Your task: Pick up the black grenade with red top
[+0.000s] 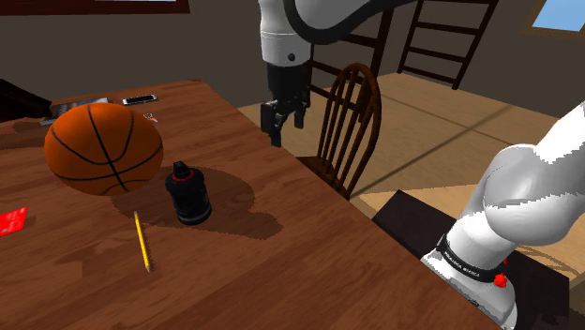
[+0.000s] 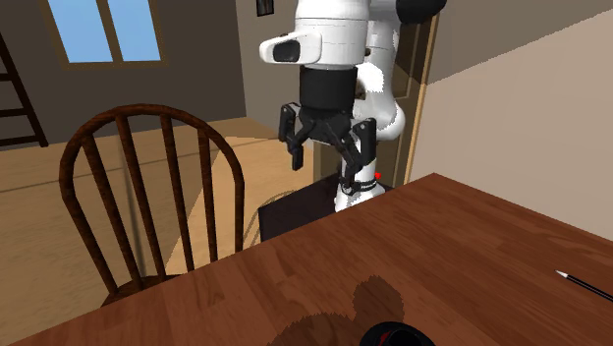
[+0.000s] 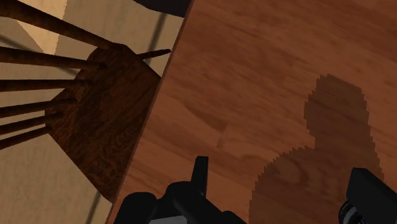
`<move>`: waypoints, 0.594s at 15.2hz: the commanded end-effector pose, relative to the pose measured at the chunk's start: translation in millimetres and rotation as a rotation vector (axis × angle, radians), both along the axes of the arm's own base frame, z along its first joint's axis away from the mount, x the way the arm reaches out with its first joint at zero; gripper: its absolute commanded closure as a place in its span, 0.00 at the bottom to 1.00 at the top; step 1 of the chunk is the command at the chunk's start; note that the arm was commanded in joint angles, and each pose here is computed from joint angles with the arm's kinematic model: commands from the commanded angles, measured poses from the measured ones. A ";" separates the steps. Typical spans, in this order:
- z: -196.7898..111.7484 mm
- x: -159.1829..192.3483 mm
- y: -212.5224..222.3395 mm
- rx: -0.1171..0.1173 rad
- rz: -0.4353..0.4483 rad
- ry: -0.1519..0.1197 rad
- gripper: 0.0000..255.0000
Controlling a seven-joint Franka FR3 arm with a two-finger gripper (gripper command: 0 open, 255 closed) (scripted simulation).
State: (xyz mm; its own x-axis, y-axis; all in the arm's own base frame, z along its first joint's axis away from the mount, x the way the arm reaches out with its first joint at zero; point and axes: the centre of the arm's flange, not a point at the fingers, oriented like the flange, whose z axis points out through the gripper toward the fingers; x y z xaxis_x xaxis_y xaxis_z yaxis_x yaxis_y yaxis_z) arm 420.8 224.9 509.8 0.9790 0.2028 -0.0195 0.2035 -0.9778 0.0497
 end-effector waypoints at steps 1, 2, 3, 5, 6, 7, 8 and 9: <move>-7.6 10.6 22.9 0.000 0.010 -0.007 0.00; -10.7 15.5 34.6 0.000 0.015 -0.010 0.00; -13.7 20.4 46.3 -0.001 0.020 -0.014 0.00; -19.7 30.0 69.8 -0.001 0.030 -0.020 0.00; -22.7 34.7 81.5 -0.002 0.035 -0.024 0.00; -25.7 39.4 93.3 -0.002 0.040 -0.027 0.00; -28.7 44.0 105.1 -0.003 0.045 -0.031 0.00; -31.6 48.6 117.0 -0.003 0.050 -0.034 0.00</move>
